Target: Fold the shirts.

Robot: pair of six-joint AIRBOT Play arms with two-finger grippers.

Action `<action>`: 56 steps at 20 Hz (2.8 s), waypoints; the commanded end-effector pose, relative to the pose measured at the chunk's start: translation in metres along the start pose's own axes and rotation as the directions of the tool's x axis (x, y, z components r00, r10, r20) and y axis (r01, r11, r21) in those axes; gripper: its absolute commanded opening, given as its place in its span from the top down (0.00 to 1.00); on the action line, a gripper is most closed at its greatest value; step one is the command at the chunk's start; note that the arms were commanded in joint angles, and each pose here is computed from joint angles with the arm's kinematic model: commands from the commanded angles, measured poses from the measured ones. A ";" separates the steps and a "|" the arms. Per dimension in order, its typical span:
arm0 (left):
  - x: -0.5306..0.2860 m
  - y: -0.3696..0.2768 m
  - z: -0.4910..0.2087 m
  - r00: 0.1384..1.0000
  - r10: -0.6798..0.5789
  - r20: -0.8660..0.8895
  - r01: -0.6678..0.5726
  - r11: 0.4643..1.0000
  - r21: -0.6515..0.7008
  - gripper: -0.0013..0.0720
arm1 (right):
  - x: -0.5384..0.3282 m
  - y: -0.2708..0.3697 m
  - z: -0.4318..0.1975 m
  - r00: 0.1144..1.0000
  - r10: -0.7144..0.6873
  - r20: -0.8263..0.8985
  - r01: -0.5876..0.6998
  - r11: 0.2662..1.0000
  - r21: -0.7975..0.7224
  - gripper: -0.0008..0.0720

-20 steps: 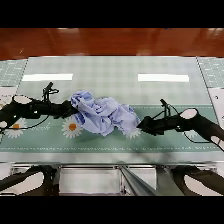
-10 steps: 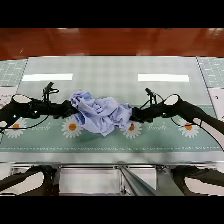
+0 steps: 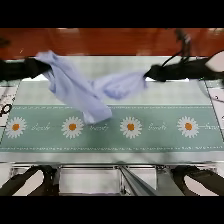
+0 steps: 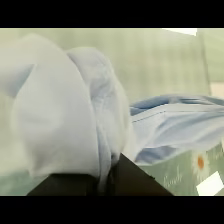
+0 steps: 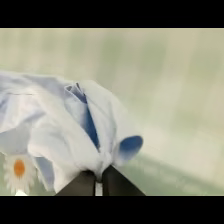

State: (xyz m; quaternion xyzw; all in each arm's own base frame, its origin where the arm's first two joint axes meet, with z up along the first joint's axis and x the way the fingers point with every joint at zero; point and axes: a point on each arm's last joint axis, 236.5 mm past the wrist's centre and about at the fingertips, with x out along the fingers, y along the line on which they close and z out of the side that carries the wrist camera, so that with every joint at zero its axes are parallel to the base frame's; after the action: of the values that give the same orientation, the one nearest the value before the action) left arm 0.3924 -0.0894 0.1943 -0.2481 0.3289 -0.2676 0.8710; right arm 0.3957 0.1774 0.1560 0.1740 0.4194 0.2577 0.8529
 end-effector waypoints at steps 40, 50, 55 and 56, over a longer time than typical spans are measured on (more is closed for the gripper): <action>0.048 0.131 -0.145 0.873 0.174 -0.455 -0.255 0.959 -0.121 0.29 | -0.035 -0.220 -0.036 0.950 -0.269 -0.156 0.311 0.809 0.499 0.42; -0.022 0.140 -0.207 0.927 0.097 -0.363 -0.268 0.847 -0.460 0.30 | -0.057 -0.254 -0.178 0.922 -0.277 -0.269 0.386 0.686 0.617 0.43; 0.004 0.124 -0.265 0.880 -0.012 -0.474 -0.241 0.849 -0.470 0.30 | -0.032 -0.233 -0.209 0.949 -0.159 -0.271 0.301 0.711 0.636 0.43; 0.010 0.121 -0.270 0.869 -0.021 -0.494 -0.226 0.872 -0.434 0.30 | -0.032 -0.232 -0.209 0.950 -0.158 -0.270 0.299 0.711 0.636 0.43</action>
State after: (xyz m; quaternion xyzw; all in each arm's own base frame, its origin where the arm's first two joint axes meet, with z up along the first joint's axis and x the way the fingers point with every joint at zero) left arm 0.2571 -0.0554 -0.0475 -0.3769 0.5892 -0.1519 0.6984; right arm 0.2859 -0.0242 -0.0583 0.3795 0.5844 -0.0210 0.7169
